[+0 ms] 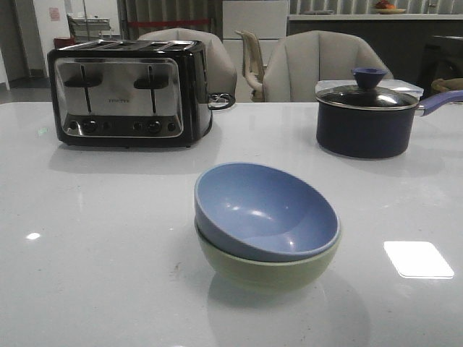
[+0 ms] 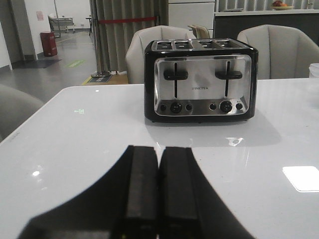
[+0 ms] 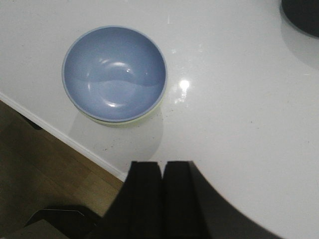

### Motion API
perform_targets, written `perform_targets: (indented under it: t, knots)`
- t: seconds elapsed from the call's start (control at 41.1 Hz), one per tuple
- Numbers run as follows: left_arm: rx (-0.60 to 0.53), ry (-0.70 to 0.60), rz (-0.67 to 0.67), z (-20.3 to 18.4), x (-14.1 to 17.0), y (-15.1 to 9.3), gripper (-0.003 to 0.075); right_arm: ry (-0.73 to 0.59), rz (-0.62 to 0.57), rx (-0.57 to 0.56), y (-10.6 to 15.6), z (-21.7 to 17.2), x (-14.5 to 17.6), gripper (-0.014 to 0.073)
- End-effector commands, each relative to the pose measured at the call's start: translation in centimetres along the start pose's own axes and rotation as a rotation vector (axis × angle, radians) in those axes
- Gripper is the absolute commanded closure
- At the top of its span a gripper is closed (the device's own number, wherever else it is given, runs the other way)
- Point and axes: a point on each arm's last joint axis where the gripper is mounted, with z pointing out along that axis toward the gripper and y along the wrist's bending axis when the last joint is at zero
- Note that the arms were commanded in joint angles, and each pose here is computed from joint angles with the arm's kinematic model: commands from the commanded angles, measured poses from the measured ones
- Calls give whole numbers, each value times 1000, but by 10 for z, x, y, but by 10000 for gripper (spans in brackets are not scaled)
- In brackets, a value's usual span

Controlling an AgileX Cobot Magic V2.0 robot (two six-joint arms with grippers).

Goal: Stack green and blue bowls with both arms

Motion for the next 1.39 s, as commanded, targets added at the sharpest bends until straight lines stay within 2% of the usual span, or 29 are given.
perform_targets:
  t: [0.0, 0.195, 0.341, 0.414, 0.536, 0.682, 0.999, 1.364]
  knots:
    - [2, -92, -16, -1, -2, 0, 619, -89, -11, 6, 0, -6, -12, 561]
    - [2, -92, -16, -1, -2, 0, 620, -96, -11, 7, 0, -6, -9, 561]
    - [2, -92, -16, -1, -2, 0, 620, -131, 54, 99, -12, -5, 17, 561]
    - [2, -92, -16, -1, -2, 0, 619, -212, 87, 180, -19, -7, 33, 561]
    - [2, -92, -16, -1, -2, 0, 620, -426, 113, 320, -25, -12, 63, 561]
    - [2, -92, -16, -1, -2, 0, 619, -619, 110, 416, -26, -6, 96, 561]
    - [2, -90, -16, -1, -2, 0, 619, -779, 86, 455, -30, 14, 125, 561]
    - [2, -90, -16, -1, -2, 0, 619, -811, 72, 440, -29, 12, 122, 561]
